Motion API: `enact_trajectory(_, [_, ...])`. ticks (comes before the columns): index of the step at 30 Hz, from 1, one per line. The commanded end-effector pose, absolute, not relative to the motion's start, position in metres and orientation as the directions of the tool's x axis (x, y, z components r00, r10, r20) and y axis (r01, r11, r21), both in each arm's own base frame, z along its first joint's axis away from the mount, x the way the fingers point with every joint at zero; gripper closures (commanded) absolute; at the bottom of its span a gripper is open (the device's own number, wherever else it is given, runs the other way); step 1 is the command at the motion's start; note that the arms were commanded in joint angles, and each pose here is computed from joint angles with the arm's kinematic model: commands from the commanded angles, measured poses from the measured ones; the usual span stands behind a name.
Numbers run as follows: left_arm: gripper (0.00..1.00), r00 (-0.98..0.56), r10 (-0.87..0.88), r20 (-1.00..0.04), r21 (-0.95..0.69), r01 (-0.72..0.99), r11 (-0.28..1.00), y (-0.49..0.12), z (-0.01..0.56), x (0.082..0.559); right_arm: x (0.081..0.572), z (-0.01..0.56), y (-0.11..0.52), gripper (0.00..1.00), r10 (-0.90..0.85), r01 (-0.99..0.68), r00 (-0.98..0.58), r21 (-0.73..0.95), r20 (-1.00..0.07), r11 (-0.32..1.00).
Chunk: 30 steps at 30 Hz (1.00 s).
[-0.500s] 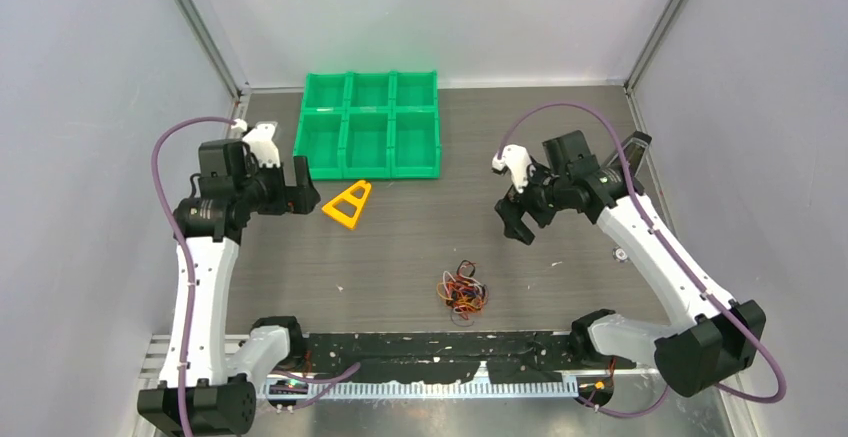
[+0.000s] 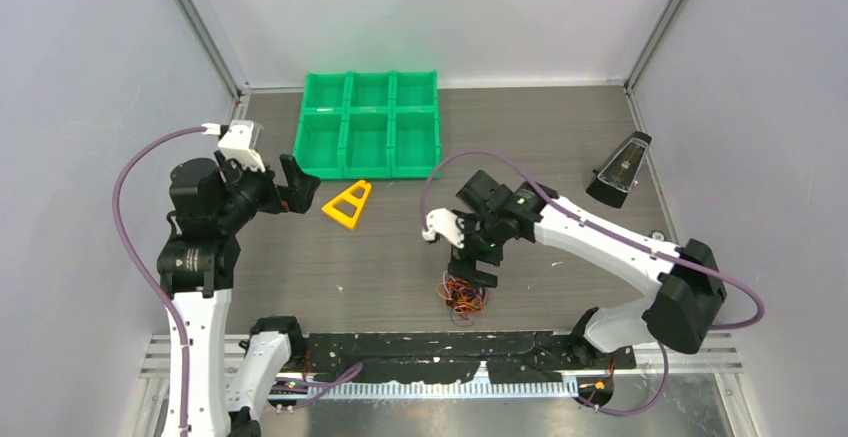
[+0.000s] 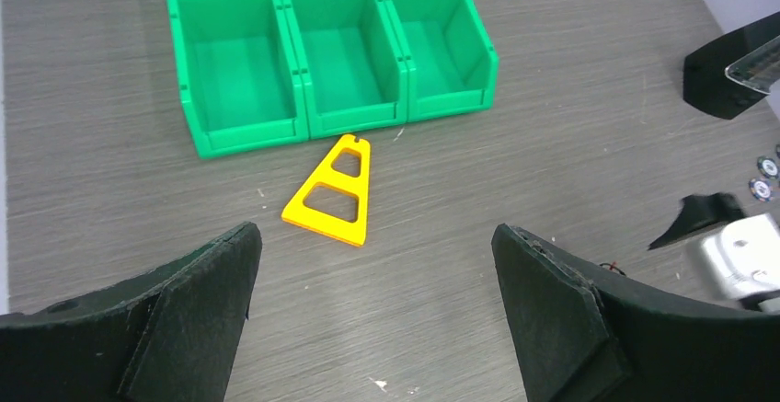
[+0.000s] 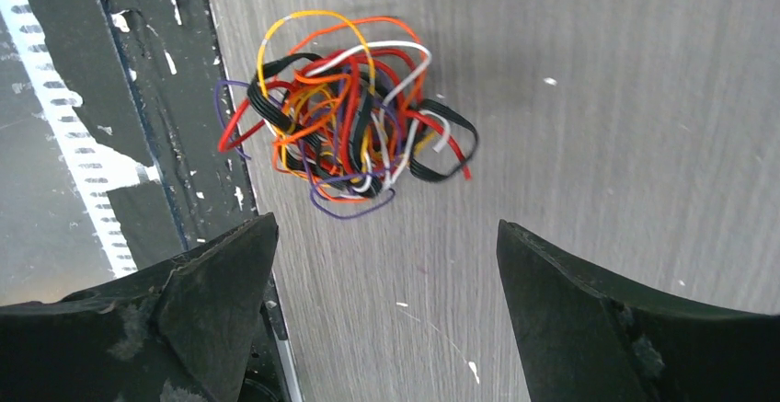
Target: Untangle the cables
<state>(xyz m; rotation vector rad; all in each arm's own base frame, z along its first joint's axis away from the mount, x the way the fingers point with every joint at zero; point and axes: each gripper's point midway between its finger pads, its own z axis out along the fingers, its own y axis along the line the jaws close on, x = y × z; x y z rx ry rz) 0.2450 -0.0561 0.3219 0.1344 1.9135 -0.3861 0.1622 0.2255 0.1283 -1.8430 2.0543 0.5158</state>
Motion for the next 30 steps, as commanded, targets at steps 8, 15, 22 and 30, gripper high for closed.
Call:
enact_trajectory(8, [0.01, -0.425, -0.147, -0.893, -0.316, 0.361, 0.877, -0.080, 0.304, 0.252, 0.145, 0.078, 0.254, 0.01, -0.911, -0.984, -0.064, 0.178, -0.408, -0.011])
enact_trajectory(15, [0.01, -0.466, -0.180, -0.866, -0.382, 0.384, 0.841, -0.090, 0.293, 0.257, 0.127, 0.042, 0.251, 0.28, -0.934, -0.955, -0.092, 0.296, -0.344, -0.015])
enact_trajectory(22, [0.01, -0.543, -0.078, -0.836, -0.406, 0.516, 0.755, -0.125, 0.263, 0.247, 0.164, 0.106, 0.274, 0.94, -0.836, -0.984, -0.127, 0.176, -0.534, 0.037])
enact_trajectory(30, [0.01, -0.519, 0.087, -0.850, -0.392, 0.735, 0.553, -0.189, 0.245, 0.227, 0.210, 0.231, 0.281, 0.95, -0.530, -0.967, -0.254, 0.197, -0.809, 0.162])
